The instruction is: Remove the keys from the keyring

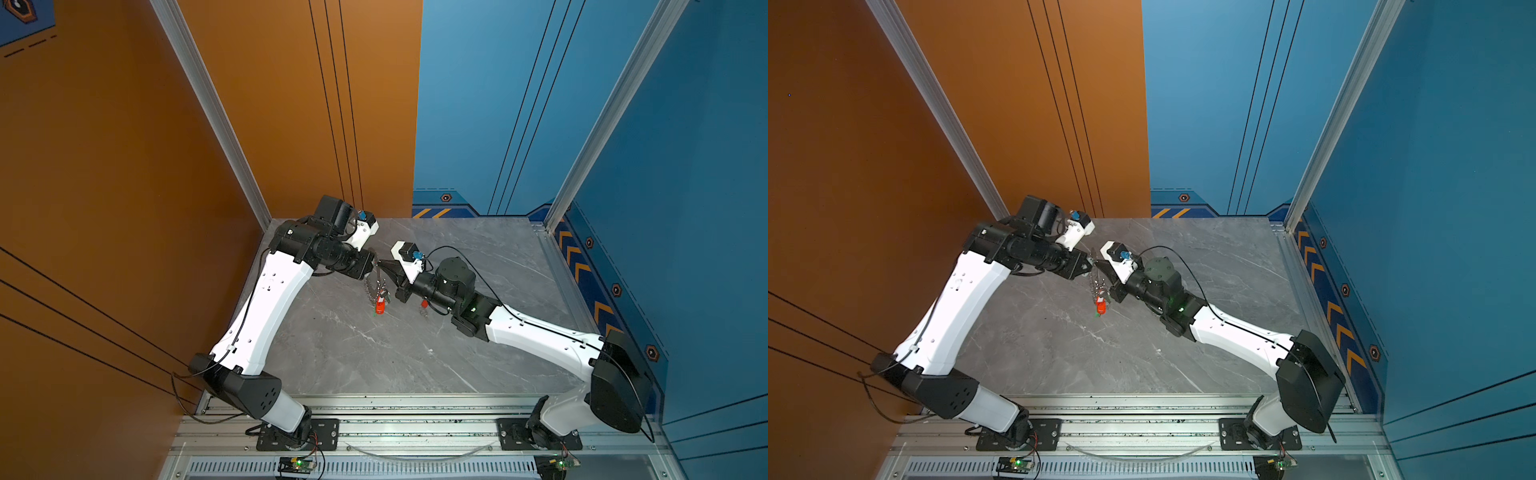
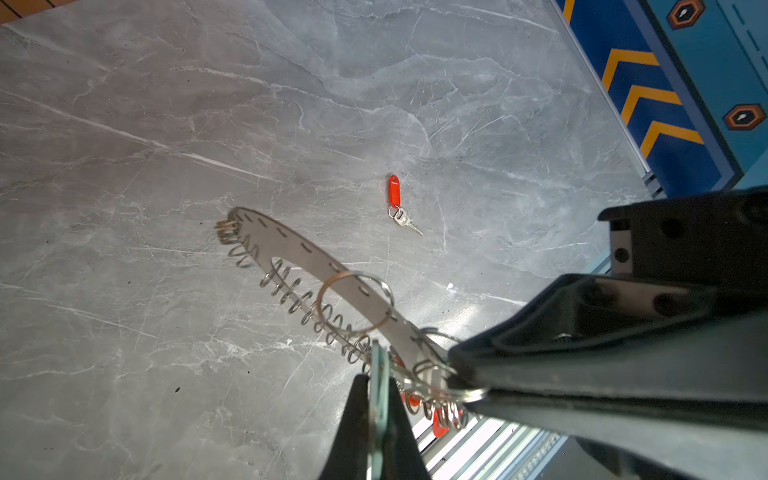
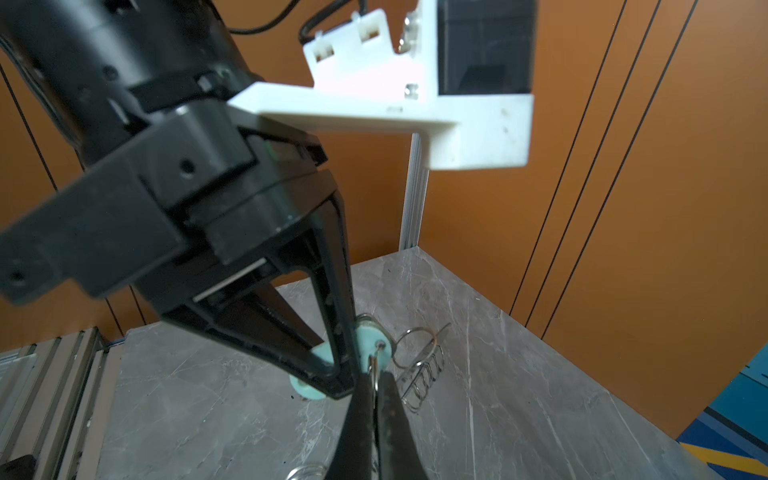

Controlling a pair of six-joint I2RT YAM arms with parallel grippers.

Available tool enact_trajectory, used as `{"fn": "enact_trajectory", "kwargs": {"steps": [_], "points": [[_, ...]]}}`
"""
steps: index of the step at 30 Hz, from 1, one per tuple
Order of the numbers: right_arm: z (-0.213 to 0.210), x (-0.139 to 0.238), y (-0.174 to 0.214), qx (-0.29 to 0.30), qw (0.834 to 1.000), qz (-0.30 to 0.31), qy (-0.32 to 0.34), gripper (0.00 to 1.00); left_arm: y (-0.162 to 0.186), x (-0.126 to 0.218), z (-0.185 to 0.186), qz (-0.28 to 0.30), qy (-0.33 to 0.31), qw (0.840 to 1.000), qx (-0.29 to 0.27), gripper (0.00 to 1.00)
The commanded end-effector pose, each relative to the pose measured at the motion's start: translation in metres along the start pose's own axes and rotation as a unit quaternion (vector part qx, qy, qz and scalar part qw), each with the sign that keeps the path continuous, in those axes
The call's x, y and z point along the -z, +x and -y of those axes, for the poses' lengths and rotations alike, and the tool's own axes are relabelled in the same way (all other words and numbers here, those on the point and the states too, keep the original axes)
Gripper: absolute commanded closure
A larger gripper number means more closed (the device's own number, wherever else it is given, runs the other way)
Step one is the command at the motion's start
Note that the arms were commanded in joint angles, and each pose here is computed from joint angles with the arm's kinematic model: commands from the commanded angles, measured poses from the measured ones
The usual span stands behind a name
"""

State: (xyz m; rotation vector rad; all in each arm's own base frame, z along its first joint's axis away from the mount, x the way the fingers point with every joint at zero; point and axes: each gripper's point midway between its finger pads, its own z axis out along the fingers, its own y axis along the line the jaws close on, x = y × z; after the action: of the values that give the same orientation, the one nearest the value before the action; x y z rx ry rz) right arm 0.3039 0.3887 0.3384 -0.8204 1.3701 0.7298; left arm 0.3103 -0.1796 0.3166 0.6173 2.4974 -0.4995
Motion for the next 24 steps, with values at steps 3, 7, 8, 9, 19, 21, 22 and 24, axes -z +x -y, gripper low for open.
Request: {"fn": "enact_trajectory", "kwargs": {"steps": [3, 7, 8, 9, 19, 21, 22, 24], "points": [[0.008, 0.005, -0.023, -0.005, 0.999, 0.053, 0.005, 0.94, 0.000, 0.014, -0.003, 0.009, -0.011, 1.000, 0.001, 1.00], [0.007, 0.004, -0.014, 0.001, 0.999, 0.035, 0.001, 0.84, -0.001, 0.017, -0.004, 0.013, -0.016, 1.000, -0.009, 1.00], [0.006, 0.004, -0.013, 0.007, 1.000, 0.029, -0.001, 0.82, -0.002, 0.018, -0.003, 0.015, -0.016, 1.000, -0.012, 1.00], [0.005, 0.003, -0.011, 0.014, 1.000, 0.020, -0.004, 0.81, -0.002, 0.017, -0.003, 0.014, -0.017, 1.000, -0.015, 1.00], [-0.011, -0.005, 0.004, 0.045, 0.997, -0.048, -0.035, 0.71, 0.000, 0.016, -0.005, 0.009, -0.031, 0.999, -0.036, 1.00], [-0.013, -0.008, 0.009, 0.042, 0.997, -0.055, -0.040, 0.70, 0.000, 0.016, -0.005, 0.009, -0.031, 0.999, -0.037, 1.00], [-0.014, -0.010, 0.012, 0.041, 0.997, -0.059, -0.042, 0.71, 0.000, 0.017, -0.005, 0.009, -0.032, 0.999, -0.037, 1.00], [-0.016, -0.012, 0.018, 0.037, 0.996, -0.069, -0.045, 0.71, 0.000, 0.017, -0.006, 0.008, -0.035, 0.999, -0.037, 1.00]]}}
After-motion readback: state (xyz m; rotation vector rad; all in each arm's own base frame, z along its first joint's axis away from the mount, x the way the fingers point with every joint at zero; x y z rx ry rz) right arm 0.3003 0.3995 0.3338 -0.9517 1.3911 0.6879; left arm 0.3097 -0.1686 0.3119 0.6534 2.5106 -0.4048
